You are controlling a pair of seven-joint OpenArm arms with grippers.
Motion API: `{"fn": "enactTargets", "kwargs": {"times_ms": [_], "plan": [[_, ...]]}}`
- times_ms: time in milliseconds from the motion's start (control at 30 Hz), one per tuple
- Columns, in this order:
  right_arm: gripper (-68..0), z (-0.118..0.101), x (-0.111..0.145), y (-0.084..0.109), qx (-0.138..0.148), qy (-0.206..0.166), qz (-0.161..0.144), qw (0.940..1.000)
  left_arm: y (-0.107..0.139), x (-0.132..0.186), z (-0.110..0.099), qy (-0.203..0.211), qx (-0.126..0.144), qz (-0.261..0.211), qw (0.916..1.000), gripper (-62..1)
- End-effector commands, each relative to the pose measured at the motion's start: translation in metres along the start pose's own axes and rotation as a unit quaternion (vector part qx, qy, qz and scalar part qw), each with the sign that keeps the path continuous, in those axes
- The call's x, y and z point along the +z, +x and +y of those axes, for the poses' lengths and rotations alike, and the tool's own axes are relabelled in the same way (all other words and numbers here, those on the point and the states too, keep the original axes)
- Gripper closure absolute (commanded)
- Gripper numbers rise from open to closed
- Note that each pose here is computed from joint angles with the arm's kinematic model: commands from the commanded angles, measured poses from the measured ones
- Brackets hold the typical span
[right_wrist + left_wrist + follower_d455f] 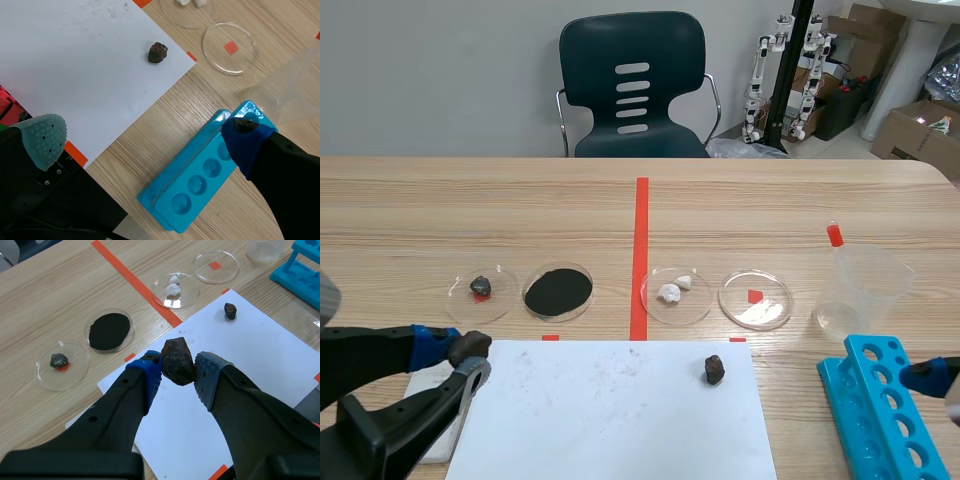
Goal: Put the middle mineral back
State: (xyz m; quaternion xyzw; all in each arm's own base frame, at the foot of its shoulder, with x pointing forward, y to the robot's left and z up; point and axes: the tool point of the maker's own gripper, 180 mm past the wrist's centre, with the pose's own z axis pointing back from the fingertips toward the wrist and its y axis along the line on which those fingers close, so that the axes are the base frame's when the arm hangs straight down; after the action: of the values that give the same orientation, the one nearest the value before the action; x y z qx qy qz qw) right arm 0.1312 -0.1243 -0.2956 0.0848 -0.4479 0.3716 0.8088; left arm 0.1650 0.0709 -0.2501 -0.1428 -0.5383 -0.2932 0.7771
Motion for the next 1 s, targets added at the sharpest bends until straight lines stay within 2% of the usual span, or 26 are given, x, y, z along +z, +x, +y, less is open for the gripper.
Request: {"fn": "enactTargets", "kwargs": {"times_ms": [0,700,967], "plan": [[-65.7,-0.004,0.0,0.011,0.005,-0.005,-0.018,0.9998,0.008,0.0,0.0,0.001,0.004,-0.016,0.9999,-9.8],[-65.7,-0.004,0.0,0.011,0.005,-0.005,-0.018,0.9998,0.01,-0.001,0.0,0.001,0.003,-0.021,0.9998,-9.8],[-65.7,-0.004,0.0,0.011,0.005,-0.005,-0.018,0.9998,0.02,-0.007,0.009,0.025,0.013,-0.04,0.9988,-9.8]]}}
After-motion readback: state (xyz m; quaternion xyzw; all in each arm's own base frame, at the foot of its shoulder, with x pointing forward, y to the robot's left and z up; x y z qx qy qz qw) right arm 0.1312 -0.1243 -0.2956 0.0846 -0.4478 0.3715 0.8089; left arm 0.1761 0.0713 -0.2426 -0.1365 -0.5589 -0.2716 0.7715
